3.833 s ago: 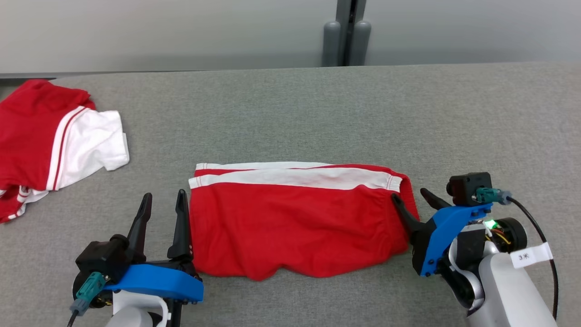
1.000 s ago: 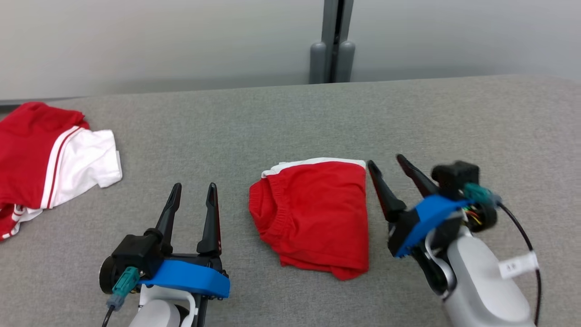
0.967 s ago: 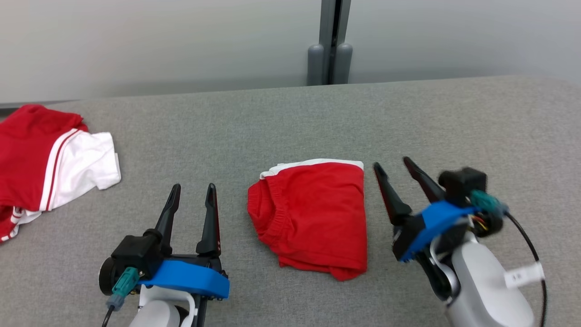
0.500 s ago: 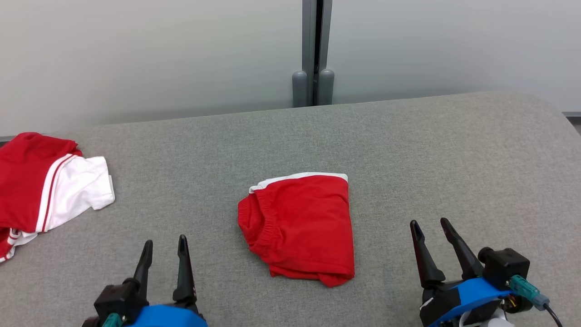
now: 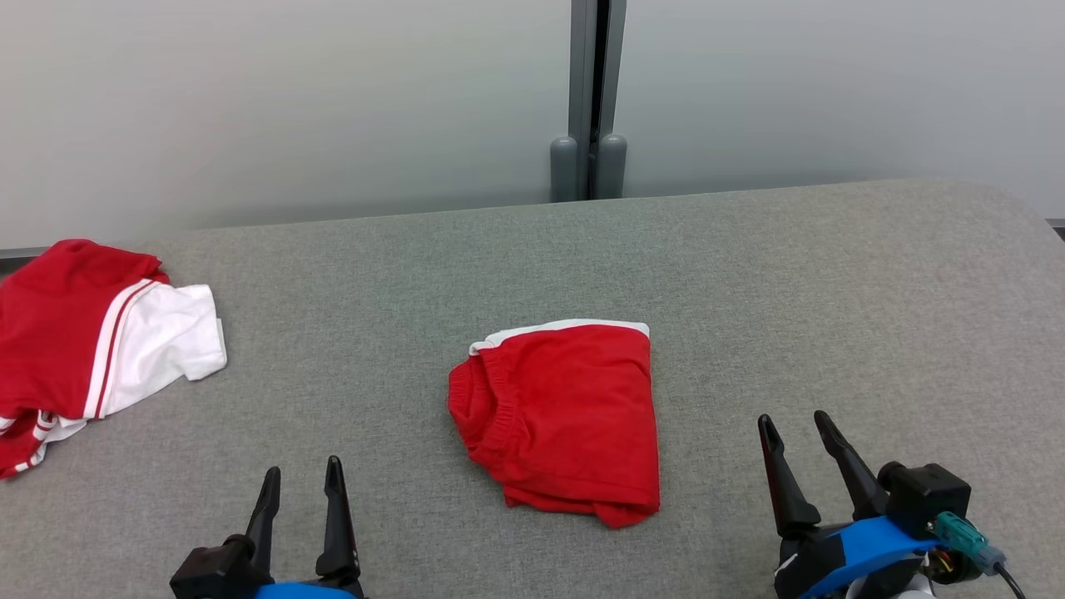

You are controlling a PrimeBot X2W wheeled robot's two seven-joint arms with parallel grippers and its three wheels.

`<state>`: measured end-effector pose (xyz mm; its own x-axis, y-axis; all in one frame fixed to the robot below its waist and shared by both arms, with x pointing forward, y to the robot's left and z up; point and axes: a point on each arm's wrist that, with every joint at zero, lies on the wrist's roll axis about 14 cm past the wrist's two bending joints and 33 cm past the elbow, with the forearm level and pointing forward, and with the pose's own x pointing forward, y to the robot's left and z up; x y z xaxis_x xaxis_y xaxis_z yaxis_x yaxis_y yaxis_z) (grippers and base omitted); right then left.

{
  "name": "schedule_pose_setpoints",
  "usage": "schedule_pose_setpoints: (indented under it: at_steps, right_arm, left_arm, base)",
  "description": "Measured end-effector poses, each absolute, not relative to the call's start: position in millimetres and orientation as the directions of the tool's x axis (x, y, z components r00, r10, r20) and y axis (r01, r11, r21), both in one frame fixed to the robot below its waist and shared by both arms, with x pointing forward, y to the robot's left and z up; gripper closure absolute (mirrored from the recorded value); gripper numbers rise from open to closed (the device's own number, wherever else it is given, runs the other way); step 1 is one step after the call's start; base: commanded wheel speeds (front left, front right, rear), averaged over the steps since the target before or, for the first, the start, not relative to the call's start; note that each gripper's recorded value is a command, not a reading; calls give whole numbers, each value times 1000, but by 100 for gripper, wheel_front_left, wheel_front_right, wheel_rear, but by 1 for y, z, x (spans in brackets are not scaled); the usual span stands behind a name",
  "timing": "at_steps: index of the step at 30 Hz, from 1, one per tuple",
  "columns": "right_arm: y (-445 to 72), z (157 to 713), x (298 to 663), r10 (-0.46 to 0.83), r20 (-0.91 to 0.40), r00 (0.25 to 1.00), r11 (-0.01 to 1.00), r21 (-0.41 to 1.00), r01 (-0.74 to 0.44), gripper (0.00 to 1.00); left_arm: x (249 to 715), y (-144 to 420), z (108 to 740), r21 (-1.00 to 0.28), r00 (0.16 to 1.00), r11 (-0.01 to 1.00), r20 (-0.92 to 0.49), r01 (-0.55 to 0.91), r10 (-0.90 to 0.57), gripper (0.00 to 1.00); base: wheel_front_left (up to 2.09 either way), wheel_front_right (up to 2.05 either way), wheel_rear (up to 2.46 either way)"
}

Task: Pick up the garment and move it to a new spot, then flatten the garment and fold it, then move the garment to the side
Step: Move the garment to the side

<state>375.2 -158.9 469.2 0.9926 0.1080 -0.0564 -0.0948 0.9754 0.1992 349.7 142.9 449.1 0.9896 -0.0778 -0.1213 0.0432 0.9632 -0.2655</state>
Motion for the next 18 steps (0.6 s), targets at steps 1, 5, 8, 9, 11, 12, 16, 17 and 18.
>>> schedule_pose_setpoints:
  at_steps: [1,5,8,9,11,12,16,17,18]
  right_arm:
    - [-159,469,375,109,-58,992,975,199,-95,0]
    - [-157,467,375,115,-65,991,975,199,-100,0]
    - [-155,465,376,119,-72,990,974,200,-103,0]
    - [-154,463,376,125,-78,989,974,201,-107,0]
    - [-150,461,378,138,-95,986,974,191,-118,0]
    - [-149,462,382,144,-98,985,975,182,-124,0]
    - [-137,478,408,189,-98,977,975,141,-174,0]
    - [-133,482,415,202,-102,974,973,136,-187,0]
    - [-129,485,422,215,-114,970,971,132,-200,0]
  left_arm:
    - [350,143,449,-266,989,963,-123,43,-78,0]
    - [349,142,446,-265,988,963,-130,46,-83,0]
    - [348,142,443,-271,987,962,-140,43,-83,0]
    - [348,142,442,-270,986,962,-143,42,-83,0]
    - [348,141,440,-270,985,962,-148,42,-85,0]
    - [348,142,440,-270,985,962,-150,41,-85,0]
    - [354,145,441,-266,987,963,-143,36,-77,0]
    - [355,146,442,-262,987,965,-143,34,-74,0]
    - [356,148,442,-259,987,965,-141,31,-70,0]
  base:
    - [0,0,0]
    - [0,0,0]
    - [0,0,0]
    - [0,0,0]
    - [0,0,0]
    - [0,0,0]
    - [0,0,0]
    - [0,0,0]
    - [0,0,0]
